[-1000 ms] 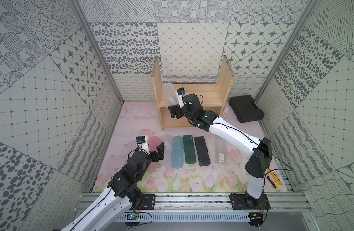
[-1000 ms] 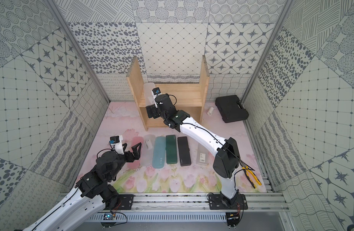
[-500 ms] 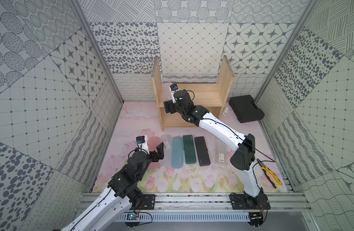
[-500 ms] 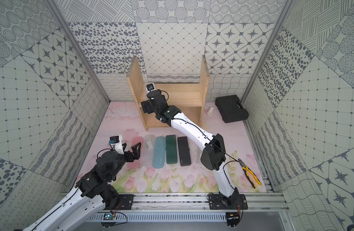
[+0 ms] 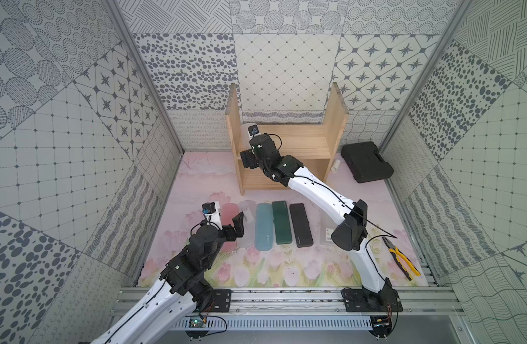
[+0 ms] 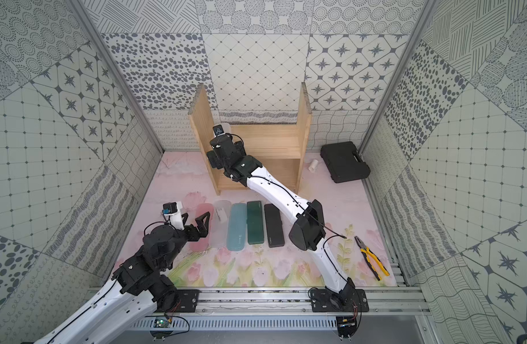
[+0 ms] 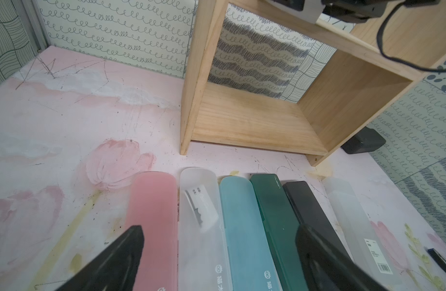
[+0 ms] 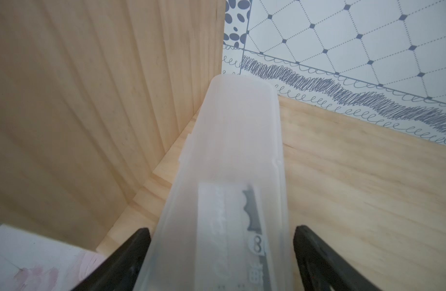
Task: Remove the pencil cases from the shelf
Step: Pick up the pencil case from the shelf.
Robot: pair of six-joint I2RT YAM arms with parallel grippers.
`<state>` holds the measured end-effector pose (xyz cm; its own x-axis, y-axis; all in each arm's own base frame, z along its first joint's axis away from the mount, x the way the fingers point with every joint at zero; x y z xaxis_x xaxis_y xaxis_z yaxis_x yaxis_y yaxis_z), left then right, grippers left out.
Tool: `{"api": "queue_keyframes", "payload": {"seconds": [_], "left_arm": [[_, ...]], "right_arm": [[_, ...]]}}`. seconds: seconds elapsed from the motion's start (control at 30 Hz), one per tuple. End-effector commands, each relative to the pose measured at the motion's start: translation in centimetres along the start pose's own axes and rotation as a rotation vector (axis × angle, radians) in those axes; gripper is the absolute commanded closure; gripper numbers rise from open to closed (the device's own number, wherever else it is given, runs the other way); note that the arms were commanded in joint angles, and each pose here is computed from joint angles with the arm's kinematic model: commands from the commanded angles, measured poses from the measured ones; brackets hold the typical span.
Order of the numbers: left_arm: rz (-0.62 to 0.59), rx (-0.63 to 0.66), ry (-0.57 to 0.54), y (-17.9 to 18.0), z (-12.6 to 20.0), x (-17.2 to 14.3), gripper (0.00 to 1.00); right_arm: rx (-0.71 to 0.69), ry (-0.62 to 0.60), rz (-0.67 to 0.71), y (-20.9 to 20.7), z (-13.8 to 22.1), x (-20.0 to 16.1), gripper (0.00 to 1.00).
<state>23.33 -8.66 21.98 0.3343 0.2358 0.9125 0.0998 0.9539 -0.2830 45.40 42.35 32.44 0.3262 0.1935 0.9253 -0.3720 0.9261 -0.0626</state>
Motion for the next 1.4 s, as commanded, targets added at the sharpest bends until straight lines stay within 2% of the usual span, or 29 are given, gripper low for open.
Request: {"api": "queue_keyframes", "payload": {"seconds": [0.0,0.23,0.57,0.9,1.37], "left_arm": [[0.007,0.008,-0.030,0.1,0.0,0.6,0.01],[0.007,0.008,-0.032,0.1,0.0,0.7,0.01],[0.007,0.014,-0.036,0.2,0.1,0.8,0.01],[0.008,0.014,-0.037,0.3,0.1,0.7,0.01],[0.008,0.014,-0.034,0.3,0.1,0.6,0.01]], "right_arm": [[-0.026,-0.014,-0.002,0.0,-0.2,0.3,0.09],[-0.024,-0.008,0.004,-0.1,-0.1,0.2,0.22],[-0.017,-0.011,-0.017,-1.2,2.5,1.0,0.25],[0.047,-0.100,-0.082,-4.1,9.7,1.3,0.26],[0.095,-0.107,-0.141,-9.9,20.4,-5.2,0.26]]}}
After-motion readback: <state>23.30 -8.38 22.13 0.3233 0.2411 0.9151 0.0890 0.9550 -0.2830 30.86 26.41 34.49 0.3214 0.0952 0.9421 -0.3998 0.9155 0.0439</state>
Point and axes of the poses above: each gripper's point midway between its finger pads, its own z axis back along the fingers, its own y axis along the line the jaws close on, x = y × z, the point moved 1 cm from there along z, back along the fingers, and after that the axes turned 1 degree about -z, right-handed, at the moved point
